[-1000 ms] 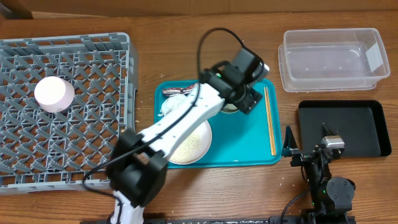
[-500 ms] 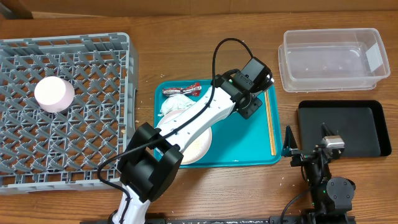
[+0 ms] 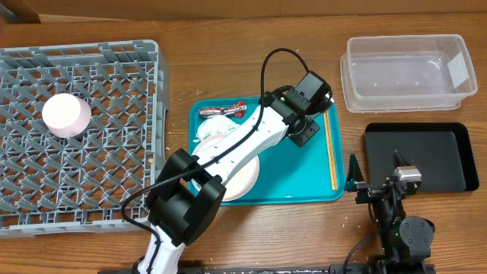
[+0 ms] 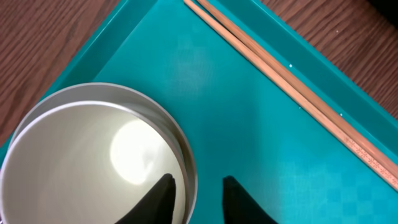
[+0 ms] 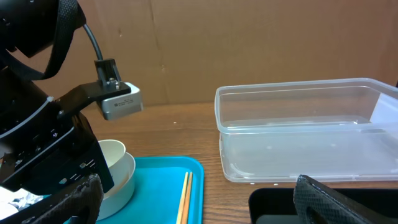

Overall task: Sort waste into correct bins and load items into the dishwasher
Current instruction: 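Grasp the white cup off its saucer with the left gripper, then carry the white cup to the rack and set it down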

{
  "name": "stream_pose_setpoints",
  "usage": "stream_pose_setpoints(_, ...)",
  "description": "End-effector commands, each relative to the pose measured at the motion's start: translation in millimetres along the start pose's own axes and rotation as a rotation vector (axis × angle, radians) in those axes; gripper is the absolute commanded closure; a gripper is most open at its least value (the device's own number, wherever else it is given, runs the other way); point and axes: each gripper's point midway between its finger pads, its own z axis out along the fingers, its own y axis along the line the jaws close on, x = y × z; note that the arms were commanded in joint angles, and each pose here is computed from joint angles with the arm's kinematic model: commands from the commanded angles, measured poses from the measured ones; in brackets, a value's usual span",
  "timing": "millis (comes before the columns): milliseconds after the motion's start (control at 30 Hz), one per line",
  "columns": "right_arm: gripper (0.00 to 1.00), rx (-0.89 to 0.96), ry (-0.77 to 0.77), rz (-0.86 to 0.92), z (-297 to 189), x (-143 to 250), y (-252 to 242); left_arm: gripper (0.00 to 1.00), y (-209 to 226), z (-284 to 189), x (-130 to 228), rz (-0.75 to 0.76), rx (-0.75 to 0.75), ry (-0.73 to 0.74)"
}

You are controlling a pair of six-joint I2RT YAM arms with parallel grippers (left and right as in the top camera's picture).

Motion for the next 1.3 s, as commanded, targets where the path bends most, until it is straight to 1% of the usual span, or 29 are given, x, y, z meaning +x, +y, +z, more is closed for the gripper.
stream_pose_setpoints(0, 0.0, 0.008, -0.008, -0.007, 0, 1, -2, 0.81, 4, 8, 3, 0.001, -0.012, 0.014)
stream_pose_setpoints(33, 0.0, 0.008, -0.008, -0.007, 0, 1, -2, 0.91, 4, 8, 2, 0.0, -0.012, 0.011)
stream_pose_setpoints(67, 0.0, 0.008, -0.008, -0.007, 0, 1, -2, 0.96, 4, 6, 1, -0.003, -0.012, 0.007)
stream_pose_setpoints(200, 0.0, 0.008, -0.008, -0.007, 0, 1, -2, 0.96, 6, -10, -14, -0.04, -0.015, -0.029)
stream_pose_setpoints(300, 0.0, 0.008, -0.008, -0.007, 0, 1, -2, 0.96, 13, -43, -36, -0.056, -0.023, -0.082)
stream_pose_setpoints(367, 0.0, 0.008, -0.008, -0.007, 0, 1, -2, 0.96, 23, -77, -53, -0.09, -0.034, -0.136)
stream_pose_setpoints(467, 0.0, 0.008, -0.008, -0.007, 0, 1, -2, 0.96, 49, -140, -72, -0.186, -0.057, -0.233)
stream_pose_setpoints(533, 0.0, 0.008, -0.008, -0.007, 0, 1, -2, 0.96, 76, -184, -75, -0.286, -0.081, -0.296)
stream_pose_setpoints(600, 0.0, 0.008, -0.008, -0.007, 0, 1, -2, 0.96, 107, -225, -65, -0.408, -0.109, -0.342)
stream_pose_setpoints(700, 0.0, 0.008, -0.008, -0.007, 0, 1, -2, 0.96, 161, -276, -29, -0.62, -0.175, -0.382)
stream_pose_setpoints(733, 0.0, 0.008, -0.008, -0.007, 0, 1, -2, 0.96, 195, -300, 3, -0.754, -0.222, -0.384)
stream_pose_setpoints(833, 0.0, 0.008, -0.008, -0.007, 0, 1, -2, 0.96, 238, -321, 54, -0.914, -0.232, -0.359)
stream_pose_setpoints(933, 0.0, 0.008, -0.008, -0.007, 0, 1, -2, 0.96, 274, -329, 104, -1.078, -0.186, -0.331)
stream_pose_setpoints(1000, 0.0, 0.008, -0.008, -0.007, 0, 1, -2, 0.96, 296, -330, 138, -1.163, -0.111, -0.333)
stream_pose_setpoints(1033, 0.0, 0.008, -0.008, -0.007, 0, 1, -2, 0.96, 302, -329, 147, -1.185, -0.065, -0.344)
stream_pose_setpoints(1167, 0.0, 0.008, -0.008, -0.007, 0, 1, -2, 0.96, 325, -324, 189, -1.266, 0.25, -0.478)
stream_pose_setpoints(1267, 0.0, 0.008, -0.008, -0.007, 0, 1, -2, 0.96, 342, -313, 225, -1.359, 0.406, -0.562)
